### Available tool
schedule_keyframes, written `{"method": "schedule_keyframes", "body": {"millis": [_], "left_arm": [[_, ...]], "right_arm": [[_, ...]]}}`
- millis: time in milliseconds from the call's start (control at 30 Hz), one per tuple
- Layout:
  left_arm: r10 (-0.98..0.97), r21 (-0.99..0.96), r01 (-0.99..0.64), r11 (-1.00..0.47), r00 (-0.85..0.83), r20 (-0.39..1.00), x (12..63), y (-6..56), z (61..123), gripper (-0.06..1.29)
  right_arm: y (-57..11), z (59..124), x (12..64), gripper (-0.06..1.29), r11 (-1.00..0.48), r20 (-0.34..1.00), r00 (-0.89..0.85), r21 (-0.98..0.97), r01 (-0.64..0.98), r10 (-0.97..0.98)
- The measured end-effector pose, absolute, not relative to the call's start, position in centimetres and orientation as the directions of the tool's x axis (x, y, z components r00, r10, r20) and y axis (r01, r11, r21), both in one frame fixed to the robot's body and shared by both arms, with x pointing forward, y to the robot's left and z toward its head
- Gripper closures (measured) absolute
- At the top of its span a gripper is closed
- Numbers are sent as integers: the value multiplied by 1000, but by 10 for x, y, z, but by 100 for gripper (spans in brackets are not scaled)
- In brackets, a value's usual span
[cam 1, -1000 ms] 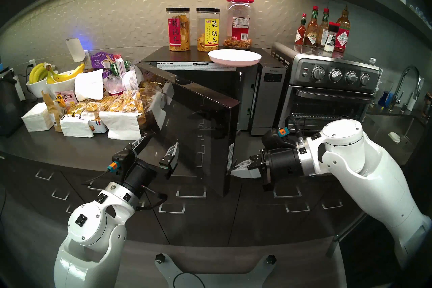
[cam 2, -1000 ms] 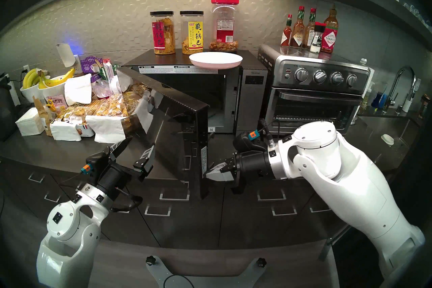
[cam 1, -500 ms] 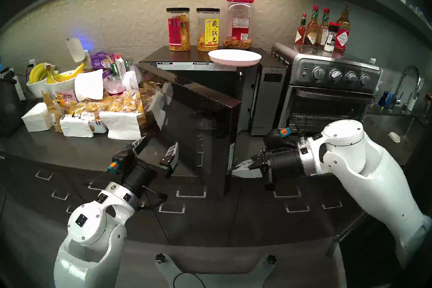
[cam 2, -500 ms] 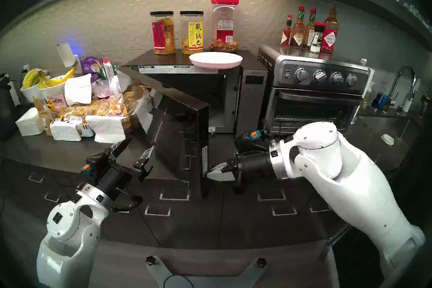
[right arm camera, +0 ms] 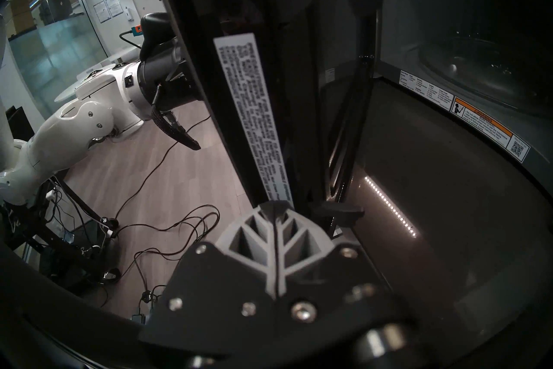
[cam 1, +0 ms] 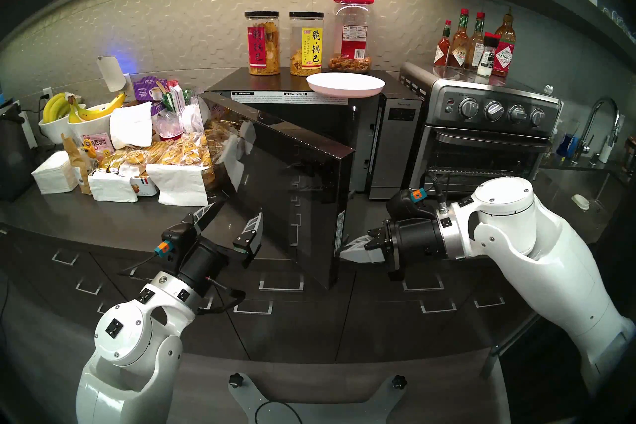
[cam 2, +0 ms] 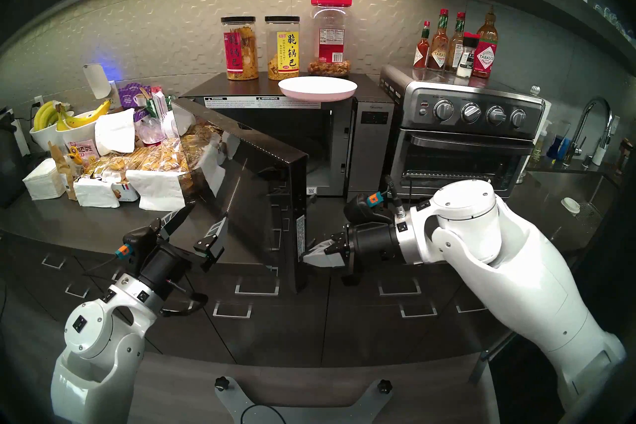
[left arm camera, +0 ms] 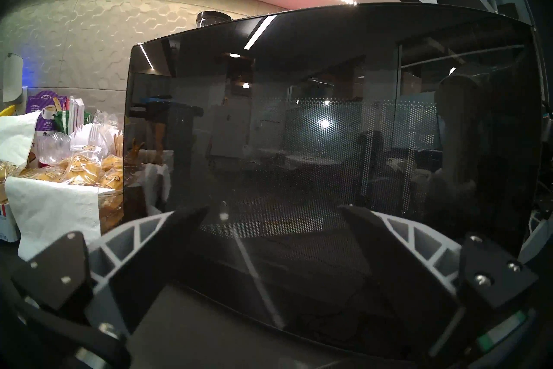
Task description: Open the microwave, put the plate inside, and close the door
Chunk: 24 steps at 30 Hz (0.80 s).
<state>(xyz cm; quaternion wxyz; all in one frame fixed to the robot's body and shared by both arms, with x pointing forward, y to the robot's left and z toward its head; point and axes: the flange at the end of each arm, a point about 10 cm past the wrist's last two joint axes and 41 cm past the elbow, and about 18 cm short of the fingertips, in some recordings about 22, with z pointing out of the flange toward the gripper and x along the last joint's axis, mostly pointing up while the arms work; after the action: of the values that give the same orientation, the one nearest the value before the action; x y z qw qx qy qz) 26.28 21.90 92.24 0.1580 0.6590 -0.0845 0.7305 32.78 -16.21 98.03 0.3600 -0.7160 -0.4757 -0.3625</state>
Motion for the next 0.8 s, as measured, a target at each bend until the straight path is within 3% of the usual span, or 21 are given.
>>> {"method": "schedule_keyframes", "body": {"millis": [800], "left_arm": [[-63,-54,-278,-959,23,998,213,269,922,-4]], "right_arm": [[-163,980,328,125,-292,862,285,-169,941,419]]}}
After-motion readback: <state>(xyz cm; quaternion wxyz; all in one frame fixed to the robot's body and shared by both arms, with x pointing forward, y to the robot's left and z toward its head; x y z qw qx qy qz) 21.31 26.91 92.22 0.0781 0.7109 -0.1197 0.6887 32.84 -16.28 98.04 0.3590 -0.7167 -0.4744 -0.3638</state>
